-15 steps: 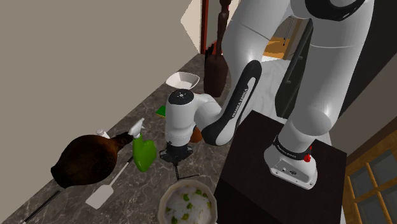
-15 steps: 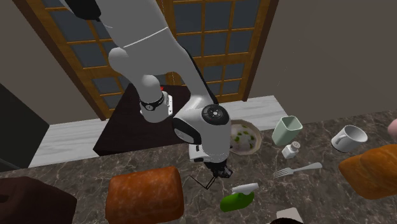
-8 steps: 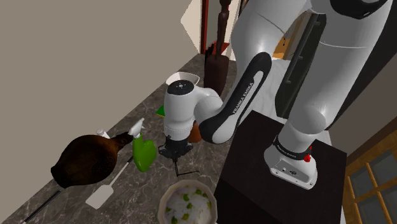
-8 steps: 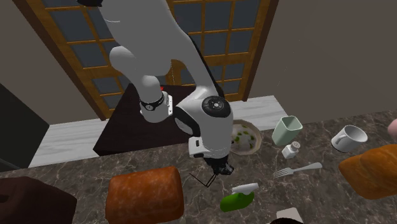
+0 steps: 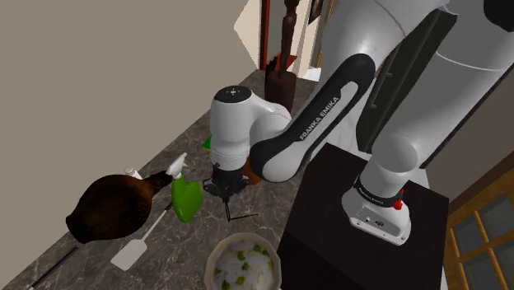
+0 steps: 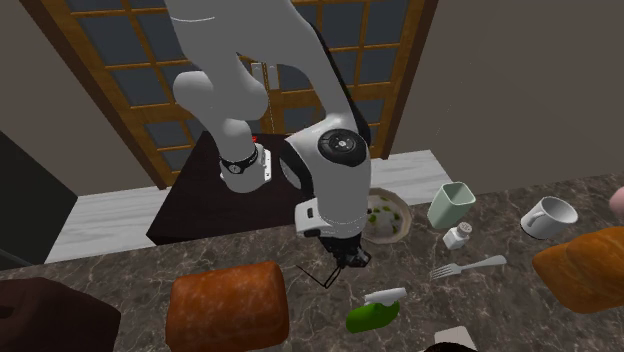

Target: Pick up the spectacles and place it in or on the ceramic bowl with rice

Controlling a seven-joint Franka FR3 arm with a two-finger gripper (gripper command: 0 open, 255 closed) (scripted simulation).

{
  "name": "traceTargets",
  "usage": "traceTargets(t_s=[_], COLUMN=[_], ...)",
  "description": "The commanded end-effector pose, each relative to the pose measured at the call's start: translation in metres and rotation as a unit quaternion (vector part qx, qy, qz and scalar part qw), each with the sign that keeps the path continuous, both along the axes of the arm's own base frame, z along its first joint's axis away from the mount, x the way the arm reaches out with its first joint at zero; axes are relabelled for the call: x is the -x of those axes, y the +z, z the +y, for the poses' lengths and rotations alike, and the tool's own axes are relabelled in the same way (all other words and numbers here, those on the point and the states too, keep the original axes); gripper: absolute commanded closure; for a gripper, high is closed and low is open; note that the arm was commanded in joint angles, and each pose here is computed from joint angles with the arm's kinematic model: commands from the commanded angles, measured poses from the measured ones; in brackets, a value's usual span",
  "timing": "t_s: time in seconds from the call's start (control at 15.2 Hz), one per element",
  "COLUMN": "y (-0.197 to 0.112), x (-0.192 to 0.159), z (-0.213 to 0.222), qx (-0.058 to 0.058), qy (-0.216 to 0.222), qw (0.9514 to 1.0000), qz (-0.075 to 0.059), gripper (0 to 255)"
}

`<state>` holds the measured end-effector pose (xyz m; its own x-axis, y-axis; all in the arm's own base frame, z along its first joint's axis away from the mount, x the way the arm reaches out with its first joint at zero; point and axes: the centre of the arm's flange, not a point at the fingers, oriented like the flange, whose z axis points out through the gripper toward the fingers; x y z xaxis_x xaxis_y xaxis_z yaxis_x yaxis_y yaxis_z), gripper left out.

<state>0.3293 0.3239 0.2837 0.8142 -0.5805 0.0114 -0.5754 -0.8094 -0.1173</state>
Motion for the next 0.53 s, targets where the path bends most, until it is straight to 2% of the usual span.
traceTargets(t_s=[0.0,0.46], y=[0.011,0.048], x=[0.000,0.000], z=[0.000,0.000], qx=[-0.001,-0.001], qy=[0.000,0.000], qw=[1.0000,1.0000], qz=[0.001,0.001], gripper=[255,255])
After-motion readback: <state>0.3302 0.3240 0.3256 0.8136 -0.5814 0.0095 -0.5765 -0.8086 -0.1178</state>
